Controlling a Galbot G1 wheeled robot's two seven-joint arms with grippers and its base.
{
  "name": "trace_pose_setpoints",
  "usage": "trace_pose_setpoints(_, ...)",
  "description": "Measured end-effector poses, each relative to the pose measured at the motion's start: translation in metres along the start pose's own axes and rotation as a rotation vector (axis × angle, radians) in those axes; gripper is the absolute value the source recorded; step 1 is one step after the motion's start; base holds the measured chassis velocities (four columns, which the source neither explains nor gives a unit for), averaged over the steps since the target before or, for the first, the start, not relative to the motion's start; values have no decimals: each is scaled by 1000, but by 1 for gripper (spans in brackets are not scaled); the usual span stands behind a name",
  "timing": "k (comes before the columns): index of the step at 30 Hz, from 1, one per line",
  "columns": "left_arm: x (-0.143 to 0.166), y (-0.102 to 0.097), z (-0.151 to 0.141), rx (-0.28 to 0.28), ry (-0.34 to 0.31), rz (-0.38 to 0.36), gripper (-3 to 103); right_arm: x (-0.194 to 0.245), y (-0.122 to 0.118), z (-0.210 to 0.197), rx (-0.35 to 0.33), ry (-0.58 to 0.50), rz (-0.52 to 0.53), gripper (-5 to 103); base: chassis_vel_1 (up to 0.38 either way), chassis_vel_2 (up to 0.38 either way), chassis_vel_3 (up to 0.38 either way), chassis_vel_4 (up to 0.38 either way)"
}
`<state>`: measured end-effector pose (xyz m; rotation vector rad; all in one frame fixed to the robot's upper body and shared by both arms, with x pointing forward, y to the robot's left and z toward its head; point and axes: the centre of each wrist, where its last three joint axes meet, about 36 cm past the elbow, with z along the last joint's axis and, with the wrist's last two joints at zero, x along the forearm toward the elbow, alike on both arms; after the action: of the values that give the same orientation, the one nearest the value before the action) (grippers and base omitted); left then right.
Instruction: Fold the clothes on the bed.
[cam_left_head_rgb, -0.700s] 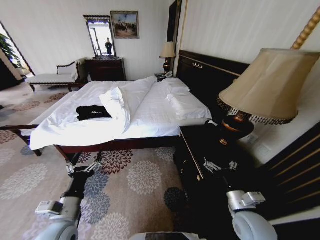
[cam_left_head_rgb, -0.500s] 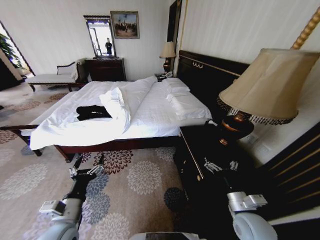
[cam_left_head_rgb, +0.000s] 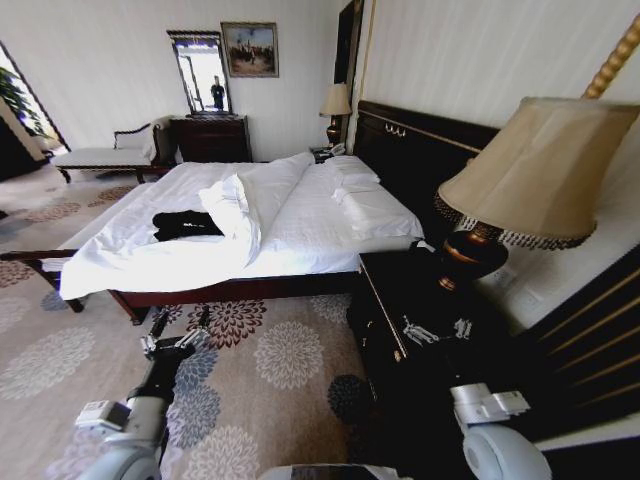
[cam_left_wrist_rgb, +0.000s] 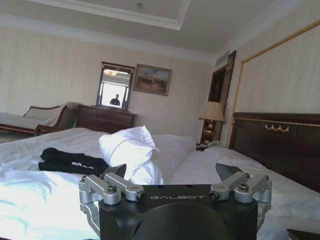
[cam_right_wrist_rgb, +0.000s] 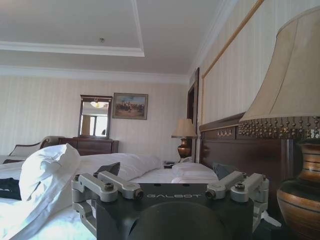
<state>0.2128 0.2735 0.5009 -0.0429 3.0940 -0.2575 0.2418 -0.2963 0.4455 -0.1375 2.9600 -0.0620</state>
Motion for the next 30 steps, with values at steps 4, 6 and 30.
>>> trace_pose_setpoints(4,4,4,1,3,2,0,100,1,2,0,-7,1,1,100,0,0,0,0)
trace_pose_setpoints(6,4,4,1,2,1,1,100,2,2,0,-8,1,1,100,0,0,0,0)
trace_pose_setpoints(30,7,2,-5,-18,-9,11,100,0,2,0,-46,-19,4,100,-4,6,5,-8)
